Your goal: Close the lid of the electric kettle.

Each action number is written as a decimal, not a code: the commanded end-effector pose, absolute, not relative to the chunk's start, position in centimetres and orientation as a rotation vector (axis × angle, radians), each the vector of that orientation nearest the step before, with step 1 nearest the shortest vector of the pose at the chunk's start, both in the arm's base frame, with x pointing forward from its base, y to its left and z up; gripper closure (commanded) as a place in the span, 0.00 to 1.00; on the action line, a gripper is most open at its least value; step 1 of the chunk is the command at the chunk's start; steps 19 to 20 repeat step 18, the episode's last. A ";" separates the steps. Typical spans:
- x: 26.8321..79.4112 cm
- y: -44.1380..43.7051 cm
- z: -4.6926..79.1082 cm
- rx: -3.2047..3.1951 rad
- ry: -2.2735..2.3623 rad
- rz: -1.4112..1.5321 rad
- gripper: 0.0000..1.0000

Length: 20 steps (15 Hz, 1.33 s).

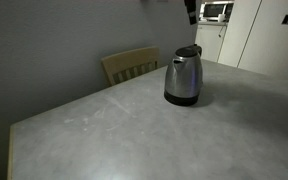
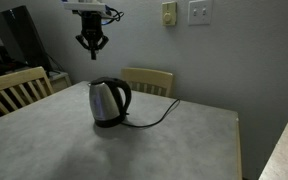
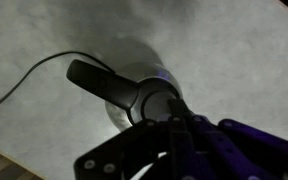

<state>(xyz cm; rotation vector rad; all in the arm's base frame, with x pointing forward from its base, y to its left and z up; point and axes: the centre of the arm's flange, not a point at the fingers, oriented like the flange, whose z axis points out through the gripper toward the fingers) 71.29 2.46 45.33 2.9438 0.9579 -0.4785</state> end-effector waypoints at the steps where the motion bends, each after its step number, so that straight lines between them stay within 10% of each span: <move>1: 69.6 2.0 46.6 2.893 1.017 -0.457 1.00; 7: 70.9 2.2 47.4 2.898 1.025 -0.445 0.53; 8: 70.9 2.1 47.4 2.896 1.027 -0.446 0.70; 11: 71.0 2.2 47.2 2.897 1.025 -0.450 0.53; 20: 71.0 2.2 47.1 2.897 1.025 -0.450 0.53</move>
